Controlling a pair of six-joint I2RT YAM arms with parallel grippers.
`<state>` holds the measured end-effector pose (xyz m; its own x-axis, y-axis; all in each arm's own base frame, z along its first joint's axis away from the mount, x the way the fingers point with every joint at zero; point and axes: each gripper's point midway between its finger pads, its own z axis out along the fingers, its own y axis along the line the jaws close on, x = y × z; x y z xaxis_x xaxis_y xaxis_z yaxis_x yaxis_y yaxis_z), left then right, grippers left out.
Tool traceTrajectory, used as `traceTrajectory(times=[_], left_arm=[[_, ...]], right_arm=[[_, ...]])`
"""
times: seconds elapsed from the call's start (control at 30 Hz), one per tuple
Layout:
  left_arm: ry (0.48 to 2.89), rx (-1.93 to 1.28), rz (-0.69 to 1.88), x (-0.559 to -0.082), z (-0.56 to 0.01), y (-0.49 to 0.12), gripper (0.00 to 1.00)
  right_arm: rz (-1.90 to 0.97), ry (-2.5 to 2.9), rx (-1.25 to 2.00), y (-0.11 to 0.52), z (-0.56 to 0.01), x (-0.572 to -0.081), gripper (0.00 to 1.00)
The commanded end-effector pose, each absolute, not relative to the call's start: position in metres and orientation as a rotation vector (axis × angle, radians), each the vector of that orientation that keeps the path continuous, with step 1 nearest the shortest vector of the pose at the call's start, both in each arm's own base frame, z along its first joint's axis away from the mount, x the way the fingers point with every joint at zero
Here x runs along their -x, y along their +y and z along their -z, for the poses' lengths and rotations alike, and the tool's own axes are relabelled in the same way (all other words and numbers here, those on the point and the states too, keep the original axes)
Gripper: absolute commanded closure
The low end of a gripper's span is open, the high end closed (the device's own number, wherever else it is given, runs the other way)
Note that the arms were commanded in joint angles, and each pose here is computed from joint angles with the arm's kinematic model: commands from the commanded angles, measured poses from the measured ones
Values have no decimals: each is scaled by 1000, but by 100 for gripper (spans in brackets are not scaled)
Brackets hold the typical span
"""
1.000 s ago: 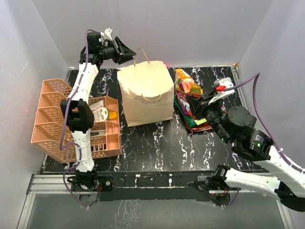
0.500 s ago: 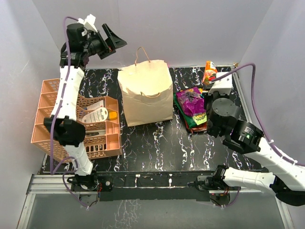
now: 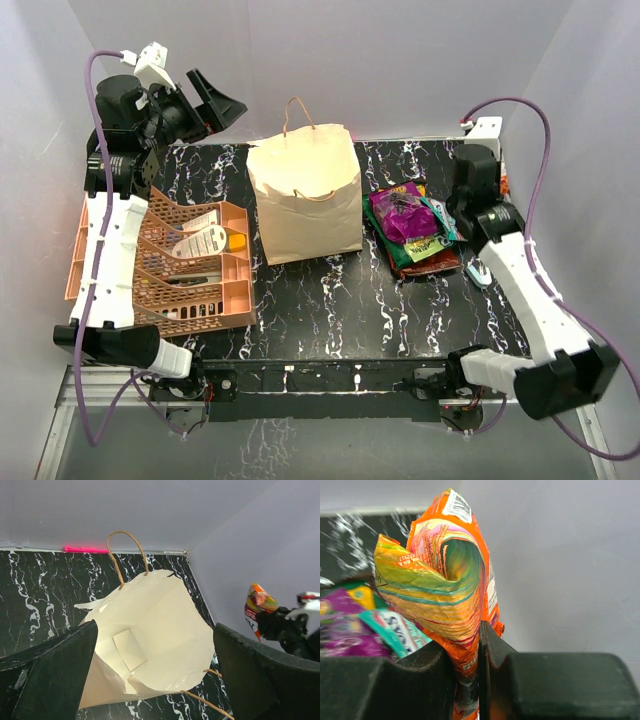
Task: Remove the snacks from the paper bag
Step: Place the snack at the center of the board.
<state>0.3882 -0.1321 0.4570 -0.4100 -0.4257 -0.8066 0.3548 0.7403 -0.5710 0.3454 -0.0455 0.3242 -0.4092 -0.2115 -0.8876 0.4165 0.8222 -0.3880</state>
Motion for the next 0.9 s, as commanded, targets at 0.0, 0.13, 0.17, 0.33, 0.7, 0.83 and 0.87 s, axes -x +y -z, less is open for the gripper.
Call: traceTrajectory(times=[0.0,0.13,0.17,0.33,0.7,0.83,0.87], left_arm=[[1801,-38,831,-367,-462,-145,2],[1809,-137,760,-351,-466,-165,2],[1806,-160,756,-346,-468,-171,2],[1809,-228,727,-331,-467,-185,2],[1796,-258,667,-318,-474,-189,2],[1804,-261,662,-319,-470,-191,2],[1805,-264,665,-319,-469,-192,1]], right_arm=[[580,1932,-180,-68,-306,-376,93],[630,2023,-183,-92,-275,-388,93],[630,2043,-171,-92,-268,-391,93],[652,2102,-159,-106,-239,-406,93],[340,2358,-60,-56,-138,-442,91],[159,2393,-72,-29,-102,-438,84],[129,2396,-70,-23,-99,-437,81]])
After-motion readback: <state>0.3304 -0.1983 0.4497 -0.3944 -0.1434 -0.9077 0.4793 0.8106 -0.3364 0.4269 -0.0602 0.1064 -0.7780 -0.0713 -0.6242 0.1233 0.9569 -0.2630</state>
